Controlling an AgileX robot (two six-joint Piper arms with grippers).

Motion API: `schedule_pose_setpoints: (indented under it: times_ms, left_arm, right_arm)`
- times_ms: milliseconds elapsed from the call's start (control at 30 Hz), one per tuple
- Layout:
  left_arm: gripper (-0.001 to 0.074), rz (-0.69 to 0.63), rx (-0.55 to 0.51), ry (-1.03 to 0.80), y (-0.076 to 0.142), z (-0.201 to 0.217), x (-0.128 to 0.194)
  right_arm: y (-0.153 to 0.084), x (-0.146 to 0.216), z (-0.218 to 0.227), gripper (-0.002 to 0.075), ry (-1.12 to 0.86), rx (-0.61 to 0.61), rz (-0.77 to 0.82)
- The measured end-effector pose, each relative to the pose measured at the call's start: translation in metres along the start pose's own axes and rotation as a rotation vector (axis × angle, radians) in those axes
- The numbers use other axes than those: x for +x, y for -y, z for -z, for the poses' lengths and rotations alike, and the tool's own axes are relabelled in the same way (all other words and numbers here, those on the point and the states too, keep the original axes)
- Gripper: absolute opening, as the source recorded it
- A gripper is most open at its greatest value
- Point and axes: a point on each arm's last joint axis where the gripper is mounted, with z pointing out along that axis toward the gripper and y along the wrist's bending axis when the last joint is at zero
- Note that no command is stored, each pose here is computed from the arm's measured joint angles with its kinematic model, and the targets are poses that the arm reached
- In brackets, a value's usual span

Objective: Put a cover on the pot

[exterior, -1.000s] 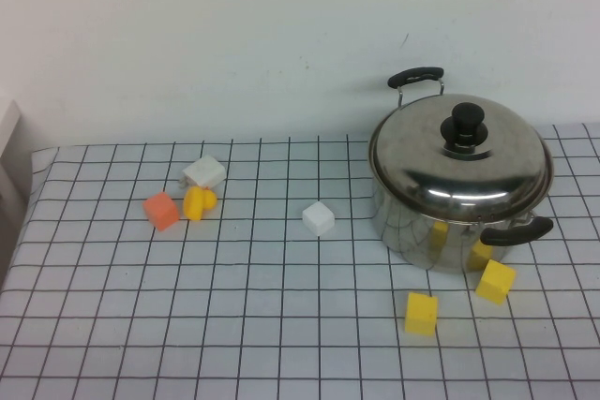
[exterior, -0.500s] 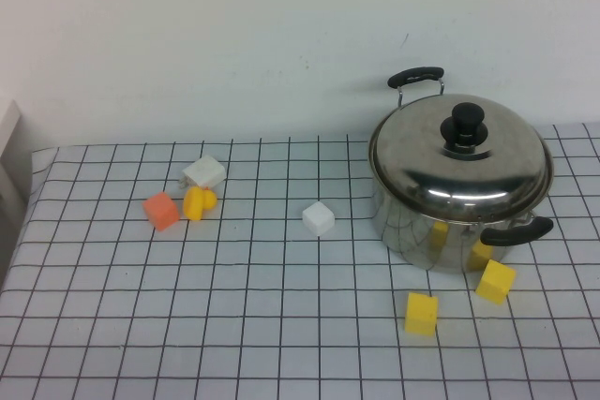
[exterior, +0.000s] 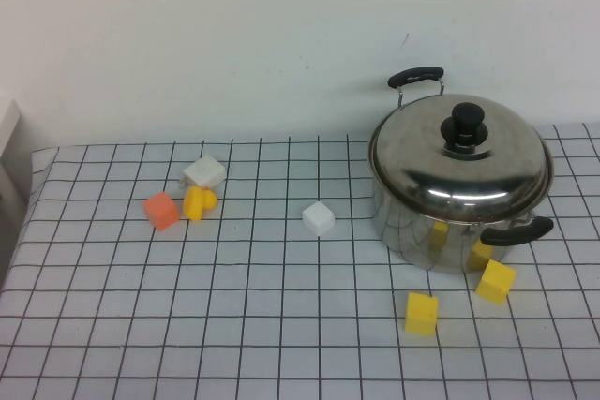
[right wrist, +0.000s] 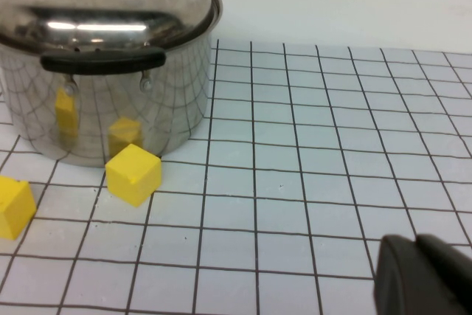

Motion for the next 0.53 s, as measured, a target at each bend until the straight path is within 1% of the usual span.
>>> schedule_pose_setpoints:
  times_ms: [233,433,533]
  left_arm:
    - [-0.0001,-0.009,0.003,-0.001,0.0003,0.0,0.0001]
    - [-0.0001,0.077,0.034,-0.011,0.0031,0.0001,0.0008]
    - [-0.0001,0.095,0.04,-0.013,0.0037,0.0001,0.001]
  right_arm:
    - [0.0,0.0,0.0,0.0009,0.0,0.0,0.0]
    - [0.0,0.0,0.0,0.0009,0.0,0.0,0.0]
    - [0.0,0.0,0.0,0.0009,0.0,0.0,0.0]
